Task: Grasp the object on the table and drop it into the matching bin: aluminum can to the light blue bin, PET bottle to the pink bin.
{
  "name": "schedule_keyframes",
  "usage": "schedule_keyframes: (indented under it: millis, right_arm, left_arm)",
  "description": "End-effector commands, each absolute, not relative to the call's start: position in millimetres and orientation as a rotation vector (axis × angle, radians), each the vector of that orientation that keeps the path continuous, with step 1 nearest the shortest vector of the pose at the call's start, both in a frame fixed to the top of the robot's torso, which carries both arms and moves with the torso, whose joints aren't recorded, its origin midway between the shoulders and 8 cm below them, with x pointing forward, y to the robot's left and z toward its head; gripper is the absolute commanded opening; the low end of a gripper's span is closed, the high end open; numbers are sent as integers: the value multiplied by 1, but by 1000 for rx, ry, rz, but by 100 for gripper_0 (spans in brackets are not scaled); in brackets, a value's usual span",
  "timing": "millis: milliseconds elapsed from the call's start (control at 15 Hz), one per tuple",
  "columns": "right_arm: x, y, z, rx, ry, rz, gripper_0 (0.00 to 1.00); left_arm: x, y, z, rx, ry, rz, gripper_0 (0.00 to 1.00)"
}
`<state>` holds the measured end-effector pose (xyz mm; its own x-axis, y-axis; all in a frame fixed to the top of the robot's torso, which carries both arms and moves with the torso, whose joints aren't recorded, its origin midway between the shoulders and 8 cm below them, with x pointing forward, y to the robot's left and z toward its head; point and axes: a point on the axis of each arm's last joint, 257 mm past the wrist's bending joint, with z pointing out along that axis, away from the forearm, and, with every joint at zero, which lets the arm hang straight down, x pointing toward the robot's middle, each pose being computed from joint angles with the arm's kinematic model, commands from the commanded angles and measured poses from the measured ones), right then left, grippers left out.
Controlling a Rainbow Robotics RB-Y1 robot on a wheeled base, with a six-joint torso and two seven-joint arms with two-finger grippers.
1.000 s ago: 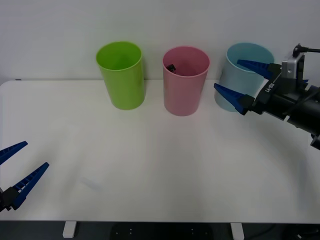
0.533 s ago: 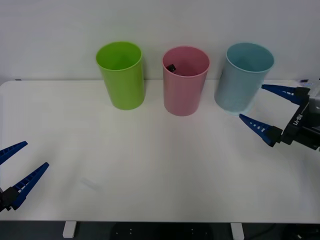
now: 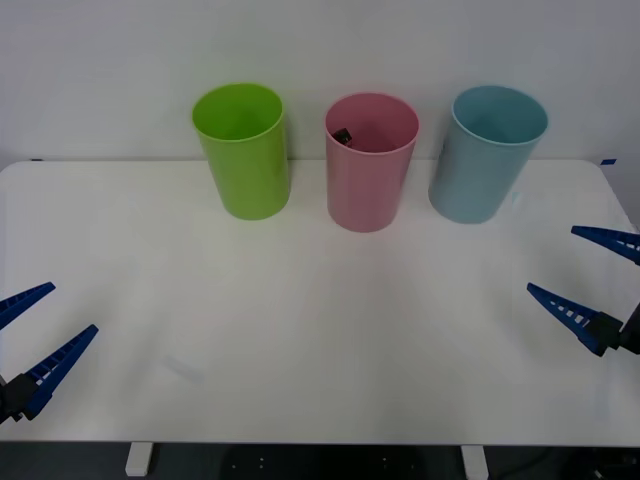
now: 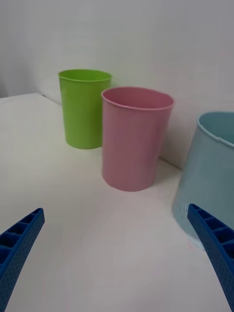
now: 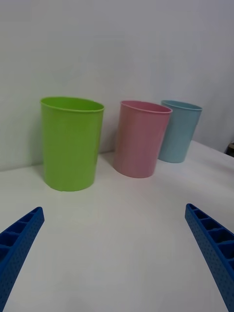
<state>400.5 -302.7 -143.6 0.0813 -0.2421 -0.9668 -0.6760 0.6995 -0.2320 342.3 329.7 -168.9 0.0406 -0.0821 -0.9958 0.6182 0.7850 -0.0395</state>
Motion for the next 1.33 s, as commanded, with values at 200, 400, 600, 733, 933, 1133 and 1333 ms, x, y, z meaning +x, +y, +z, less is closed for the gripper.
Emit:
schedule_keyframes:
  millis: [200, 400, 600, 733, 933, 1133, 1333]
  right_arm:
    - [379, -333, -159, -745, 1546, 340, 100]
    - [369, -350, -160, -709, 1561, 318, 100]
    - [358, -363, -158, -670, 1563, 314, 100]
    - [351, -369, -157, -634, 1568, 321, 100]
    - [347, -372, -160, -610, 1578, 328, 100]
    - [349, -373, -163, -590, 1588, 325, 100]
    - [349, -373, -163, -590, 1588, 325, 100]
  left_arm:
    - [342, 330, -169, 465, 1441, -567, 100]
    - [342, 330, -169, 465, 1441, -567, 100]
    - [342, 330, -169, 465, 1441, -567, 100]
    - [342, 330, -169, 465, 1441, -567, 100]
    - [342, 330, -169, 465, 1441, -567, 100]
    - [342, 330, -169, 465, 1441, -567, 100]
    - [342, 330, -169, 465, 1441, -567, 100]
